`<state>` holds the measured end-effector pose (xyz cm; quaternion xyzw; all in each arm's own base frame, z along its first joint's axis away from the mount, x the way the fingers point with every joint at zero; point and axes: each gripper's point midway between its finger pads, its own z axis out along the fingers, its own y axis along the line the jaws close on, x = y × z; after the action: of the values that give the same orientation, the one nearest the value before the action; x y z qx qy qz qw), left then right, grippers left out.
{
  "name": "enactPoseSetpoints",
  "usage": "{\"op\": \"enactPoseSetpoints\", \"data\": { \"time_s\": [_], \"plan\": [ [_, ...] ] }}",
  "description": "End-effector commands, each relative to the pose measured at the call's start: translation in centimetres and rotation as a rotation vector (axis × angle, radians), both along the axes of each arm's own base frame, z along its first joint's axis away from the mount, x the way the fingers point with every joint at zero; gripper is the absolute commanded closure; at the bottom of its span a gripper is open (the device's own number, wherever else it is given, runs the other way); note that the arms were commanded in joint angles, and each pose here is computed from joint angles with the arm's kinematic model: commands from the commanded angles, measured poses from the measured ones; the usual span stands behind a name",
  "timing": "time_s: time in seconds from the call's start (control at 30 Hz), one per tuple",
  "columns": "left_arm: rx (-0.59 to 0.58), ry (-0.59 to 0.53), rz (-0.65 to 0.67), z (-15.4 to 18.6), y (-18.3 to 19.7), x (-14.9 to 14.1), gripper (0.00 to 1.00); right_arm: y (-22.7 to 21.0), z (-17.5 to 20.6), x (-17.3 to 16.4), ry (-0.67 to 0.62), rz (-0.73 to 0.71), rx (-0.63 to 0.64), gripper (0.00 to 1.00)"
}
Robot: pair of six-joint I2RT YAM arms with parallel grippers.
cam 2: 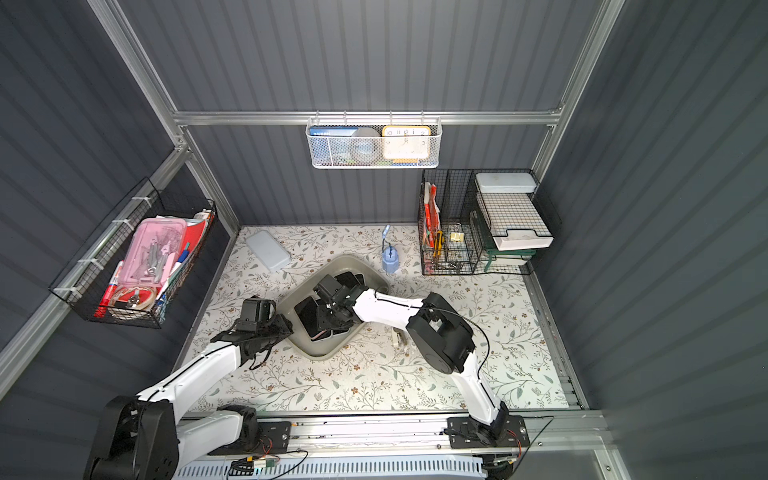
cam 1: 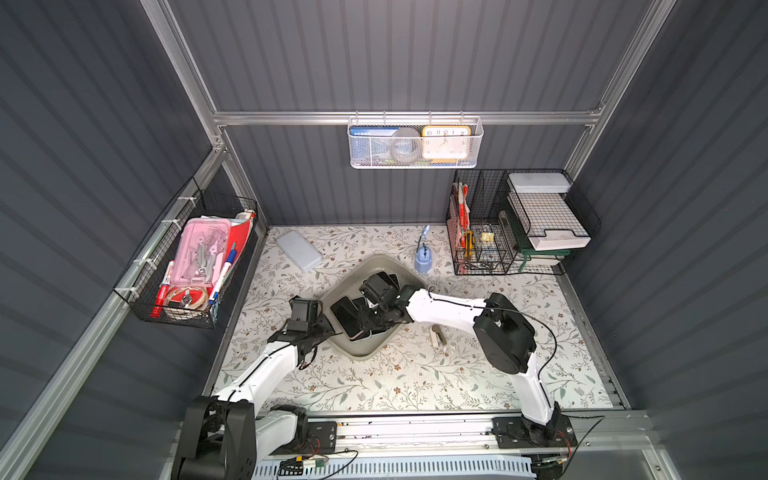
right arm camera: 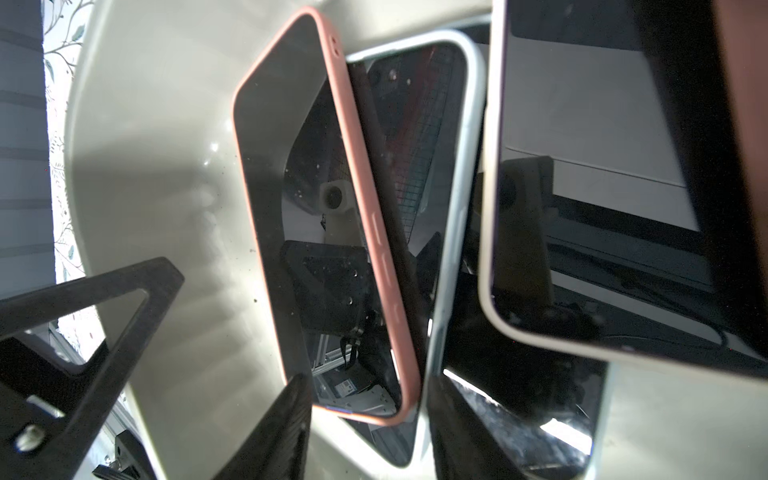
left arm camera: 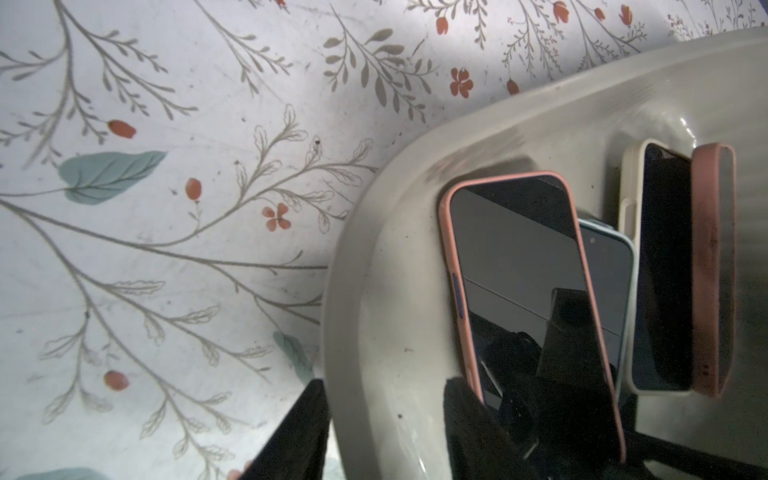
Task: Take the phone out of the storage box
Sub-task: Pick up the phone from the storage box.
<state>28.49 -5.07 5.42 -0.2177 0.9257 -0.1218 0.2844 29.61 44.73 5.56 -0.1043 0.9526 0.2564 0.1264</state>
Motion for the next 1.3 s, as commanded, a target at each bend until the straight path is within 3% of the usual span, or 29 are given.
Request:
{"op": "enactPoseSetpoints", "data": {
  "time_s": [0.0, 0.27, 0.53, 0.77, 1.0, 1.27],
  "plan": [
    [0.003, -0.004, -0.024, 0.2, -0.2, -0.1, 0.51, 0.2, -1.2, -0.2, 0.025, 0.000, -0.011, 0.50],
    [-0.001, 0.001, -0.027, -0.3, -0.3, -0.2, 0.52, 0.7, -1.1, -0.3, 0.025, 0.022, -0.001, 0.51],
    [-0.012, 0.009, -0.032, -0.8, -0.5, -0.2, 0.68, 0.0, -1.4, -0.1, 0.019, 0.004, -0.034, 0.51],
    [-0.009, 0.010, -0.028, -0.8, -0.4, -0.2, 0.78, 0.2, -1.2, 0.5, 0.053, -0.022, 0.082, 0.54],
    [-0.008, 0.013, -0.025, -1.0, -0.4, -0.3, 0.82, 0.8, -1.2, 0.8, 0.104, -0.038, 0.189, 0.54],
    [-0.008, 0.013, -0.026, -1.0, -0.4, -0.3, 0.84, 0.0, -2.3, 2.2, 0.111, -0.152, 0.163, 0.54]
  ]
}}
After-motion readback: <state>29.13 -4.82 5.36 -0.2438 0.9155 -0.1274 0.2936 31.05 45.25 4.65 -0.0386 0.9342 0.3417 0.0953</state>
